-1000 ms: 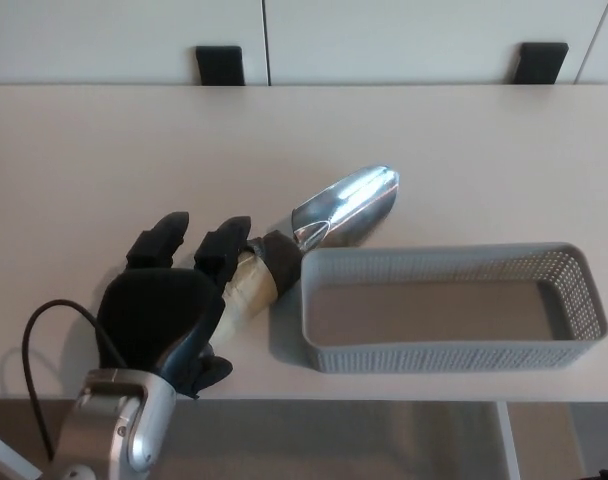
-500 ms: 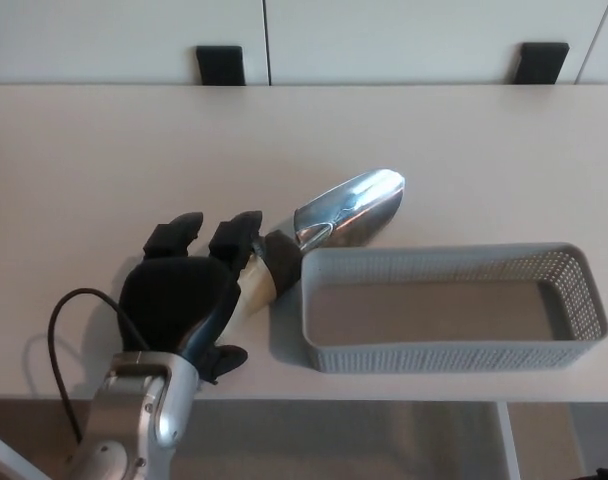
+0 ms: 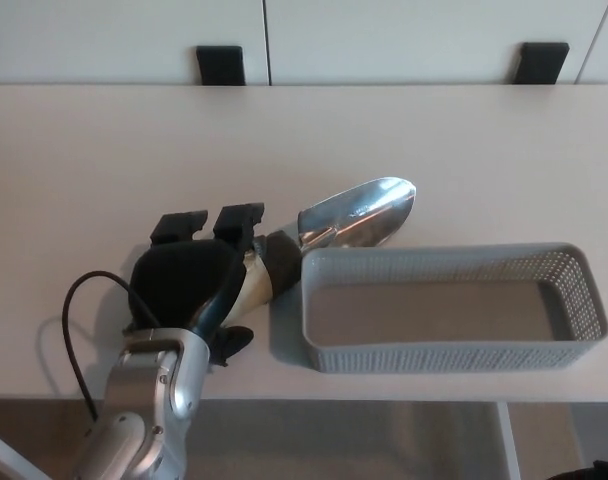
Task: The robot walks towards a desk on which a shovel is kept on the left hand side and a container is kept on the right hand side. The robot picks up the shovel using its left hand and places it in the container.
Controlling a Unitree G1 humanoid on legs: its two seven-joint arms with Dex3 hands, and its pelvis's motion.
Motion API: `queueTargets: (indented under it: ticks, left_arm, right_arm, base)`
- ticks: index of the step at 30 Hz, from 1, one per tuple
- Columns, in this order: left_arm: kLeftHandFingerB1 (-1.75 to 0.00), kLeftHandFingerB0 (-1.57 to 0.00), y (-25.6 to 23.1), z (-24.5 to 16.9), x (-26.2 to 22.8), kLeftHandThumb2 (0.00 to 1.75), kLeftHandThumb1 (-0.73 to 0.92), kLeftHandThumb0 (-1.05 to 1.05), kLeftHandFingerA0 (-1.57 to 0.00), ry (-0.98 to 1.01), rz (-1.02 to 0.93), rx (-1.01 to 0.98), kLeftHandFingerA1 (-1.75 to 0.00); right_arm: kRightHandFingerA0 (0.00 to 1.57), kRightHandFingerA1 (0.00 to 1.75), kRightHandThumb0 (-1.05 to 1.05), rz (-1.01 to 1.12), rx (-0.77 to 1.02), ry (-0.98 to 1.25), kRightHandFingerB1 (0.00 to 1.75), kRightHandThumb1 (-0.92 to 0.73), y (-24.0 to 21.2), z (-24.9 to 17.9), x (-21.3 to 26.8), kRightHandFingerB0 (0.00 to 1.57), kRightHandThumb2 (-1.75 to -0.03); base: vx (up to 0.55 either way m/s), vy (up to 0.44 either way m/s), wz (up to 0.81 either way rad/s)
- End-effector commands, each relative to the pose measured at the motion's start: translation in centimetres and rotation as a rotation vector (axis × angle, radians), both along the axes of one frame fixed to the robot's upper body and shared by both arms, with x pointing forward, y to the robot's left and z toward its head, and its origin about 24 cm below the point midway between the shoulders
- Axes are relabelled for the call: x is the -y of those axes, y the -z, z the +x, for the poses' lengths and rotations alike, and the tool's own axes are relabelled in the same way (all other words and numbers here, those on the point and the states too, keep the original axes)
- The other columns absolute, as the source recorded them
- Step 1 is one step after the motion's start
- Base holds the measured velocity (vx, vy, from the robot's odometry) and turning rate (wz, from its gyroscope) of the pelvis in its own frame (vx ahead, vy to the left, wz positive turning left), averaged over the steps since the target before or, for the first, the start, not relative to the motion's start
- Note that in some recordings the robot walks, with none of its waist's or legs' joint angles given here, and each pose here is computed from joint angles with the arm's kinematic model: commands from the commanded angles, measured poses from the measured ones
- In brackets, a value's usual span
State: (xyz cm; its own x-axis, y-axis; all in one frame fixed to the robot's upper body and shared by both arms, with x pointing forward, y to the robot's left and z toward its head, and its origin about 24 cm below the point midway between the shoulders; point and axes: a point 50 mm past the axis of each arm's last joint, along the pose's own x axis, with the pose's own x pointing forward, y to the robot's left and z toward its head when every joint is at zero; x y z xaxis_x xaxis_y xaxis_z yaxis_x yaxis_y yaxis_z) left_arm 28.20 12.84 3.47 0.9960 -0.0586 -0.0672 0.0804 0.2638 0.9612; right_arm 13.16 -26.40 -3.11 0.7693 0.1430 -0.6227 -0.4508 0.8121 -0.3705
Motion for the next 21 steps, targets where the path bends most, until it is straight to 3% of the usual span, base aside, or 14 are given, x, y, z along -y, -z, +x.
queueTargets:
  ticks: [1, 9, 10, 12, 13, 15, 16, 21]
  left_arm:
    - [-0.32, -0.09, 0.5, 0.1, -0.6, 0.59, 0.35, -0.45, -0.20, -0.033, 0.009, -0.044, -0.43]
    - [-0.33, -0.13, 1.2, 0.0, -0.2, 0.61, 0.36, -0.50, -0.22, -0.002, 0.106, -0.110, -0.42]
    - [-0.49, -0.07, 1.4, 0.1, -0.2, 0.81, 0.21, -0.25, -0.11, 0.004, 0.126, -0.119, -0.51]
    - [-0.50, -0.09, 1.6, 0.2, -0.1, 0.83, 0.24, -0.26, -0.13, 0.010, 0.173, -0.147, -0.52]
    - [-0.30, -0.27, 1.6, 0.6, -0.2, 0.54, 0.46, -0.49, -0.45, 0.027, 0.226, -0.166, -0.40]
    - [-0.32, -0.30, 1.9, 0.7, -0.2, 0.57, 0.53, -0.43, -0.83, 0.065, 0.296, -0.220, -0.51]
    - [-0.44, -0.35, 2.0, 0.7, -0.1, 0.71, 0.42, -0.40, -0.99, 0.078, 0.318, -0.245, -0.82]
    - [-0.44, -0.35, 2.2, 0.8, 0.0, 0.71, 0.42, -0.40, -0.99, 0.091, 0.346, -0.273, -0.82]
  right_arm:
    - [0.58, 0.54, -0.27, -0.004, 0.014, -0.018, 0.49, -0.62, -0.4, 0.0, 0.3, 0.51, -0.58]
    - [0.59, 0.56, -0.27, 0.004, 0.015, -0.012, 0.50, -0.62, -0.3, 0.2, 0.3, 0.51, -0.58]
    - [0.60, 0.56, -0.27, 0.003, 0.014, -0.014, 0.49, -0.62, -0.4, 0.2, 0.2, 0.50, -0.58]
    - [0.60, 0.55, -0.28, -0.007, 0.015, -0.018, 0.49, -0.62, -0.5, 0.2, 0.2, 0.50, -0.58]
    - [0.61, 0.55, -0.28, -0.007, 0.018, -0.022, 0.48, -0.62, -0.6, 0.5, 0.0, 0.50, -0.58]
    - [0.61, 0.53, -0.27, -0.012, 0.015, -0.024, 0.48, -0.62, -0.6, 0.5, 0.0, 0.50, -0.58]
    - [0.61, 0.53, -0.26, -0.014, 0.015, -0.025, 0.47, -0.62, -0.6, 0.5, 0.0, 0.50, -0.58]
    - [0.61, 0.53, -0.26, -0.015, 0.015, -0.025, 0.47, -0.62, -0.6, 0.4, 0.0, 0.50, -0.58]
  base:
    - [0.00, 0.000, 0.00]
    - [0.00, 0.000, 0.00]
    - [0.00, 0.000, 0.00]
    - [0.00, 0.000, 0.00]
    - [0.00, 0.000, 0.00]
    - [0.00, 0.000, 0.00]
    - [0.00, 0.000, 0.00]
    - [0.00, 0.000, 0.00]
